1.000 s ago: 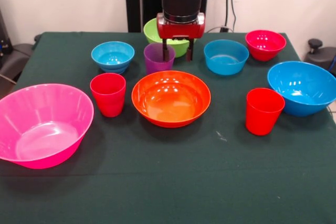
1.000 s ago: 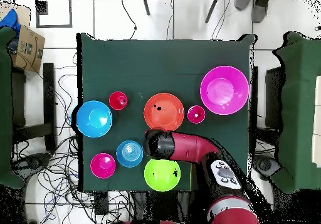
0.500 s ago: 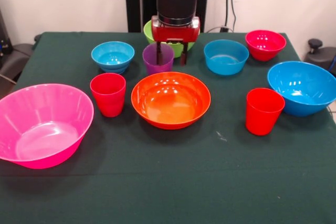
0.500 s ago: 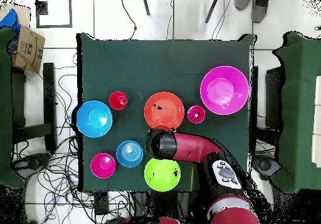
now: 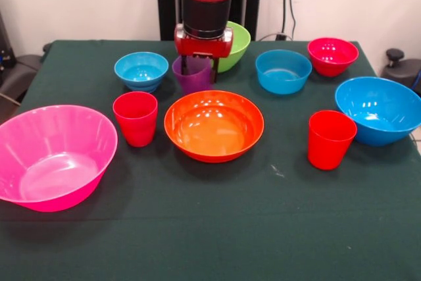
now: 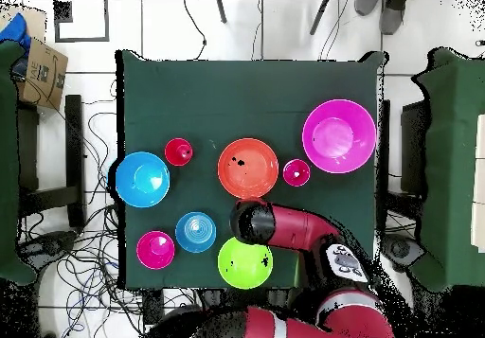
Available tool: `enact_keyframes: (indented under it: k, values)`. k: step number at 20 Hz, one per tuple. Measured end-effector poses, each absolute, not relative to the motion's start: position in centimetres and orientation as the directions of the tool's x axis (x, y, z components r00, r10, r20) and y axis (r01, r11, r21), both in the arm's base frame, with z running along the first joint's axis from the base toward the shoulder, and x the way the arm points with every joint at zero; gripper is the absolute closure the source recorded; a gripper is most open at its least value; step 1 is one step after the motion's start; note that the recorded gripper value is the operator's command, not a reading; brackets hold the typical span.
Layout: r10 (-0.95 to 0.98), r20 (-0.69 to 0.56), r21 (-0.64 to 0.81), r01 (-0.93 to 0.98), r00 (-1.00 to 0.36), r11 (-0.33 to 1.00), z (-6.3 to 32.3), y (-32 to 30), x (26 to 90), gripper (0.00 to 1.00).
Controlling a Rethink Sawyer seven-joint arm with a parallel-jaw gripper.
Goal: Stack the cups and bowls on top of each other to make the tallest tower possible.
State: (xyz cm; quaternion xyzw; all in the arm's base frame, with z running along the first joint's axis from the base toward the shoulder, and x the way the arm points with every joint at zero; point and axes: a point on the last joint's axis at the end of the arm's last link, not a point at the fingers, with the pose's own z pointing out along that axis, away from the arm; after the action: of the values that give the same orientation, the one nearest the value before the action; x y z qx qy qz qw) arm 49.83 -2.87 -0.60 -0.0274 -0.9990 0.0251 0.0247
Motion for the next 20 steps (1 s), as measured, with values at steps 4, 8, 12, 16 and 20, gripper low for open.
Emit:
enact_keyframes:
  k: [4,8,12,16,20]
  values:
    - [0.062,0.068,-0.056,0.058,-0.996,0.997,-1.3,-3.2,49.0,0.0]
    - [0.065,0.085,-0.056,0.06,-0.994,0.997,-1.9,-3.3,48.4,0.0]
    - [0.065,0.095,-0.055,0.06,-0.993,0.997,-2.3,-3.2,48.1,0.0]
    - [0.068,0.097,-0.058,0.062,-0.993,0.996,-2.3,-3.4,48.0,0.0]
    - [0.069,0.096,-0.06,0.063,-0.993,0.996,-2.3,-3.5,48.0,0.0]
